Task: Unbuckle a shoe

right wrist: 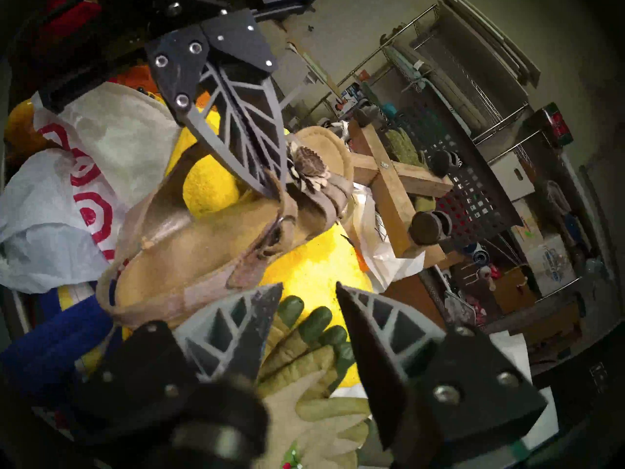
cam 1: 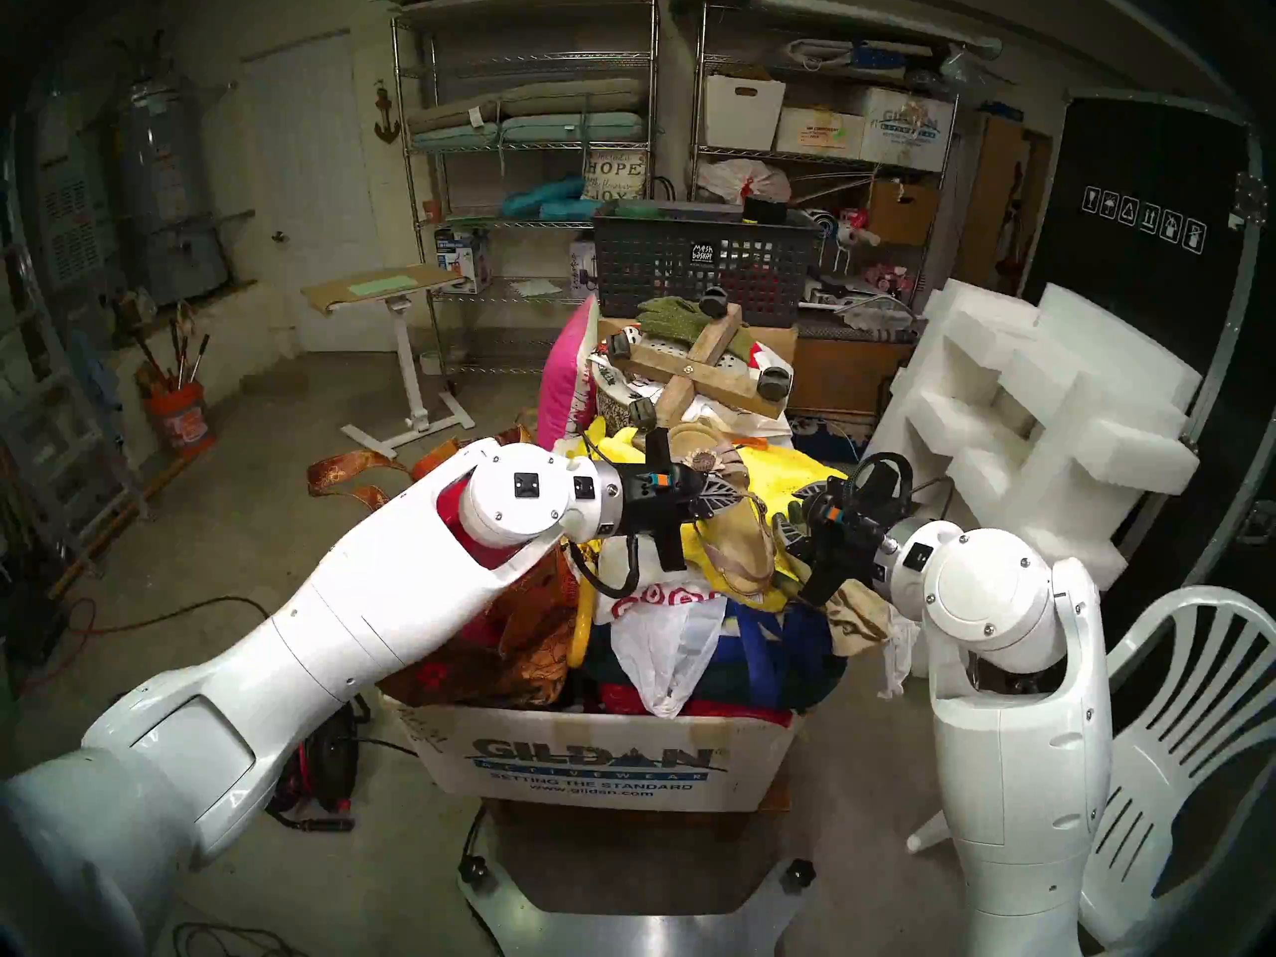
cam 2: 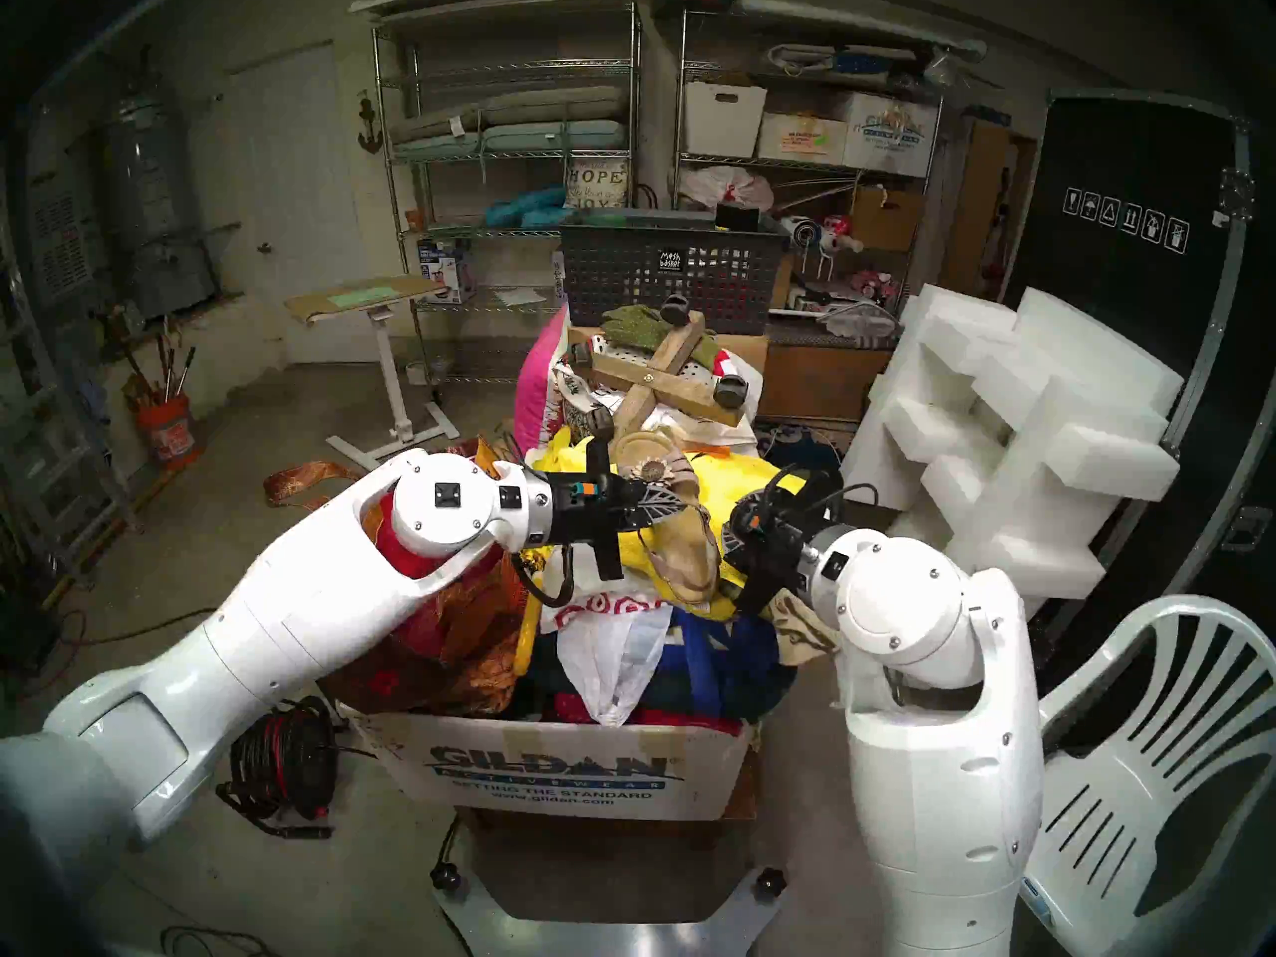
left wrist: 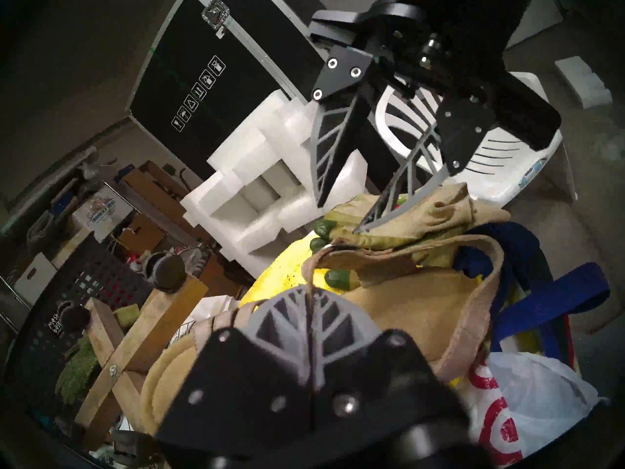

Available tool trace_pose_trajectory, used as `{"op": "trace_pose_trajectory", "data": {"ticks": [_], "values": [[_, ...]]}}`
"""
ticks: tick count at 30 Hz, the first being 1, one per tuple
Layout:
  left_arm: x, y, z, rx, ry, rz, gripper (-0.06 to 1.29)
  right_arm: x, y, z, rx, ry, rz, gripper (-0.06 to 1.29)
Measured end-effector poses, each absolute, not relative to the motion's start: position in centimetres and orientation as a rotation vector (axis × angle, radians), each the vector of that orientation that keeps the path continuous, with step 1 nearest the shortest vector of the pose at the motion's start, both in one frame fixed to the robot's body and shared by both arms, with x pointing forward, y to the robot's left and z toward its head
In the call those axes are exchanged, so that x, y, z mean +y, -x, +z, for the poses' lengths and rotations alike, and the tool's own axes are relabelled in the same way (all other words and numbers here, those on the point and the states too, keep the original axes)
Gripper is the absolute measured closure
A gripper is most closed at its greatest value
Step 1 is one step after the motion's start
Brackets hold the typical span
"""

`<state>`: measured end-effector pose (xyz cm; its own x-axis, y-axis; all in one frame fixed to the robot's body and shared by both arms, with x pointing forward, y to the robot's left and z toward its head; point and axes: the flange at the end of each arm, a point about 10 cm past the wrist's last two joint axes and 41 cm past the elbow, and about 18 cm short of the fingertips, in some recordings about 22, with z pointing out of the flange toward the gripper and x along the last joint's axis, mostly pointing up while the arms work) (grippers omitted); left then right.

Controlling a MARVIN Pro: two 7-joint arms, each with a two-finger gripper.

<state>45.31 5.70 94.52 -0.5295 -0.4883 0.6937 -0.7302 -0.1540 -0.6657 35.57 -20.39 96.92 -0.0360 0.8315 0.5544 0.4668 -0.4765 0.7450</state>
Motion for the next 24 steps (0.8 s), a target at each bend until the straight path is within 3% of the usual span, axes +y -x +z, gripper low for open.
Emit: {"op": "trace_pose_trajectory", "data": {"ticks": [24], "values": [[5.3, -44.2, 93.9, -1.873, -1.461, 1.768, 1.25, -18.9, -33.8, 95.3, 1.417, -1.905, 1.519, 0.63]]}}
